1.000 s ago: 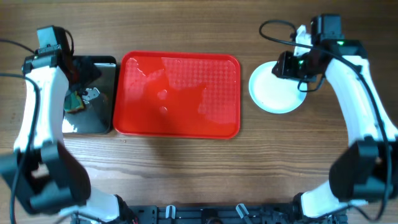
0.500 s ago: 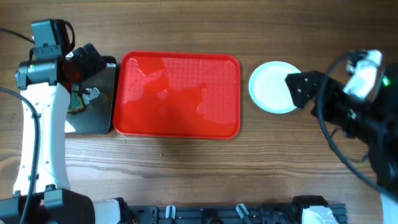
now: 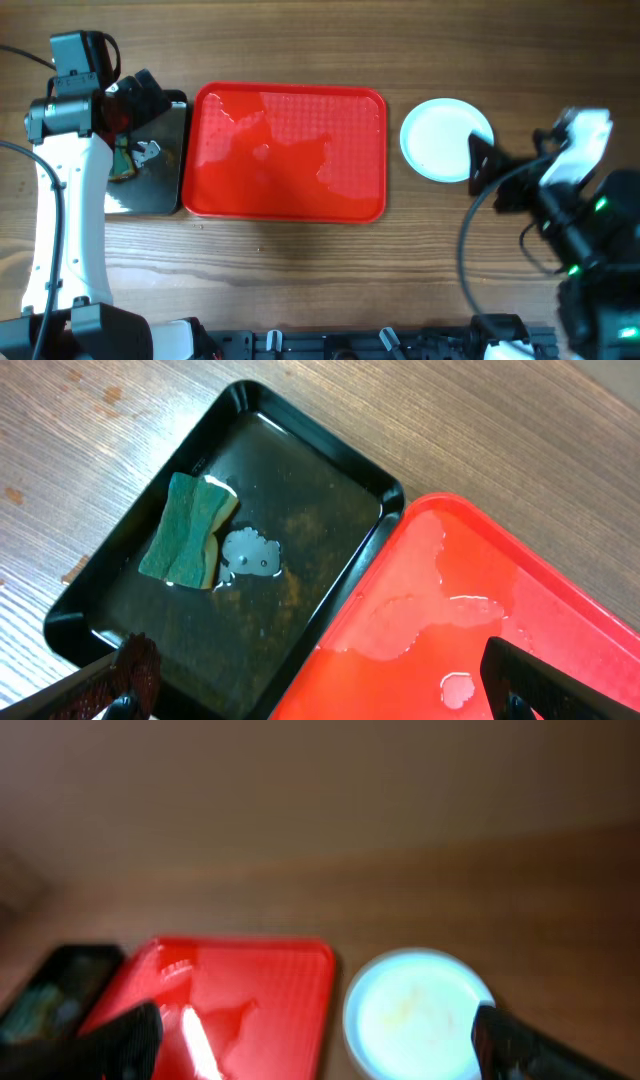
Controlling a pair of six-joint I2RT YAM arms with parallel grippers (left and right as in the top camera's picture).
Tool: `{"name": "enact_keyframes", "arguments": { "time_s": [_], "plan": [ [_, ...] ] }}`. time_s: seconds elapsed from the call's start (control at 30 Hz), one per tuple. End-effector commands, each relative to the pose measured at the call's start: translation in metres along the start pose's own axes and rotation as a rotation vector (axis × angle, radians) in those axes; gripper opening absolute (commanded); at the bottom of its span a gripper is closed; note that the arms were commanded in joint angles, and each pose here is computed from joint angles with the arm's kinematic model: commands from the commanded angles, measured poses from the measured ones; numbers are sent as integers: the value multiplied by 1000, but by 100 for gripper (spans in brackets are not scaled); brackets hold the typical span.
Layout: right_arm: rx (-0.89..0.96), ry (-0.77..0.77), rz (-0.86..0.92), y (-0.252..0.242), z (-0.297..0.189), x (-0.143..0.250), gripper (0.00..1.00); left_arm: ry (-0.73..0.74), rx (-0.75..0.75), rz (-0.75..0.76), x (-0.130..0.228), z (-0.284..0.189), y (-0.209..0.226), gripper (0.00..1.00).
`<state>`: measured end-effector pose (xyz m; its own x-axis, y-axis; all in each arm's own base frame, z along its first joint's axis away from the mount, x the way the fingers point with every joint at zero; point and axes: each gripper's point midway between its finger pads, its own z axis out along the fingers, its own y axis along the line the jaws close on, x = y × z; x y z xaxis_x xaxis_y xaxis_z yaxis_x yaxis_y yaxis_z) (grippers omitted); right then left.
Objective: Clean dirty plates on tray and stack at the side
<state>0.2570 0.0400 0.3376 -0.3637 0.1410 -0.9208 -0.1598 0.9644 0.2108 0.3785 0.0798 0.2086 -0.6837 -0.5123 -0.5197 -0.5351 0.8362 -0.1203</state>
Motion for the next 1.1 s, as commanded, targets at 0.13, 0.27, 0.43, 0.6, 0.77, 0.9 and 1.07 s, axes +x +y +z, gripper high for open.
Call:
{"name": "enact_keyframes", "arguments": {
  "time_s": [0.13, 0.27, 0.43, 0.6, 0.77, 0.9, 1.07],
  "plan": [
    [-2, -209, -163, -23, 19, 103, 100, 0, 6, -7, -1, 0, -2, 100],
    [-15, -258, -169, -28, 27, 135, 100, 0, 6, -7, -1, 0, -2, 100],
    [-19, -275, -164, -33, 37, 157, 100, 0, 6, -7, -1, 0, -2, 100],
    [-19, -359, -197, -33, 37, 148, 100, 0, 6, -7, -1, 0, -2, 100],
    [-29, -429, -212, -29, 31, 134, 100, 0, 6, -7, -1, 0, -2, 100],
    [-27, -338, -168, -33, 40, 153, 100, 0, 6, -7, -1, 0, -2, 100],
    [-23, -315, -163, -35, 43, 158, 100, 0, 6, -8, -1, 0, -2, 100]
  ]
}}
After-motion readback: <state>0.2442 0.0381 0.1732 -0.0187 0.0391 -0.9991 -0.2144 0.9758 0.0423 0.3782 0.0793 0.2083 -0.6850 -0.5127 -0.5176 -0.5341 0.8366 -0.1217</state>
